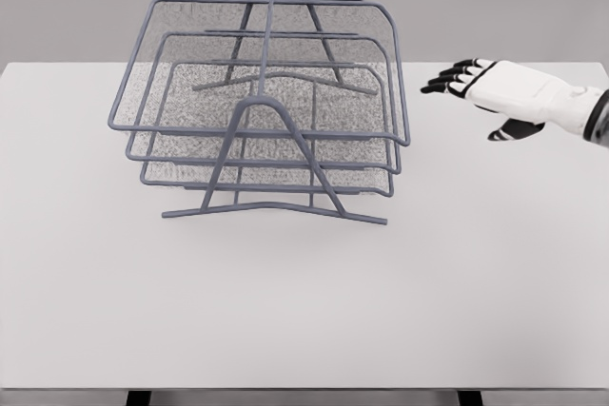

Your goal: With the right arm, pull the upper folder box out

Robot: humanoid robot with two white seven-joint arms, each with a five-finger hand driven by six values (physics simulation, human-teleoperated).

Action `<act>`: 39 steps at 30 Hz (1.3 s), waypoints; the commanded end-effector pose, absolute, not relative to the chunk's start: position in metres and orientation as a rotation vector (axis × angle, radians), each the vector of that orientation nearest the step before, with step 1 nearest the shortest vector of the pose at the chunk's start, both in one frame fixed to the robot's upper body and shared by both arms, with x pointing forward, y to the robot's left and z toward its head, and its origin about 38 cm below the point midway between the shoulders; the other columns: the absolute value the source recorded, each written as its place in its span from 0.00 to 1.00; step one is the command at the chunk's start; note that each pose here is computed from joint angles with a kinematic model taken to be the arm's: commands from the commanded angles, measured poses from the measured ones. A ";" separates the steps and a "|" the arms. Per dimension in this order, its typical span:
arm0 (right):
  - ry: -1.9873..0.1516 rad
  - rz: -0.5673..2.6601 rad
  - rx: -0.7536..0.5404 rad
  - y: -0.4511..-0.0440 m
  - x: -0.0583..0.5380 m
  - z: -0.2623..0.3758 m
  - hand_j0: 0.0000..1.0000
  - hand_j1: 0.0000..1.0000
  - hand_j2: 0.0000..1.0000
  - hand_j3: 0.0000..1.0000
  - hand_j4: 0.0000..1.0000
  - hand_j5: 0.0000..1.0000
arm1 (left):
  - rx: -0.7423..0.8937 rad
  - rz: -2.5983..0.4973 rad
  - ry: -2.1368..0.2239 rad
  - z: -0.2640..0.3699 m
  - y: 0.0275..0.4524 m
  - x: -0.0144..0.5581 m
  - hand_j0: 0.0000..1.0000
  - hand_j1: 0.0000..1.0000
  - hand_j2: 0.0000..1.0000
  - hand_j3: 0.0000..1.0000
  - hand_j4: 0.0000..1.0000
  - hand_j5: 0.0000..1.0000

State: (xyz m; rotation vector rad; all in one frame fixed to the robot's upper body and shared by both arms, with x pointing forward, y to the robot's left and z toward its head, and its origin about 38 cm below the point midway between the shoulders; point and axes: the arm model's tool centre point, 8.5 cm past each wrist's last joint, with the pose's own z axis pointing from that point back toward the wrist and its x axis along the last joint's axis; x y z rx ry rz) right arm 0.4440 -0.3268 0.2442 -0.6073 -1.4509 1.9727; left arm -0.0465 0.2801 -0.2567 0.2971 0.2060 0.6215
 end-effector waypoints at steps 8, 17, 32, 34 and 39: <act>-1.653 2.021 -0.619 -0.262 0.454 0.284 1.00 1.00 1.00 1.00 1.00 1.00 | 0.297 0.621 0.206 -0.257 0.280 -0.047 1.00 1.00 1.00 1.00 1.00 1.00; -1.575 2.049 -0.467 -0.245 0.459 0.235 1.00 1.00 1.00 1.00 1.00 1.00 | 0.298 0.619 0.208 -0.257 0.280 -0.047 1.00 1.00 1.00 1.00 1.00 1.00; -1.269 2.129 -0.583 -0.337 0.443 0.236 1.00 1.00 1.00 1.00 1.00 1.00 | 0.301 0.618 0.215 -0.256 0.280 -0.050 1.00 1.00 1.00 1.00 1.00 1.00; -1.254 2.100 -0.590 -0.349 0.440 0.233 1.00 1.00 1.00 1.00 1.00 1.00 | 0.301 0.618 0.215 -0.256 0.280 -0.050 1.00 1.00 1.00 1.00 1.00 1.00; -1.186 2.060 -0.634 -0.384 0.432 0.238 1.00 1.00 1.00 1.00 1.00 1.00 | 0.302 0.616 0.218 -0.256 0.280 -0.052 1.00 1.00 1.00 1.00 1.00 1.00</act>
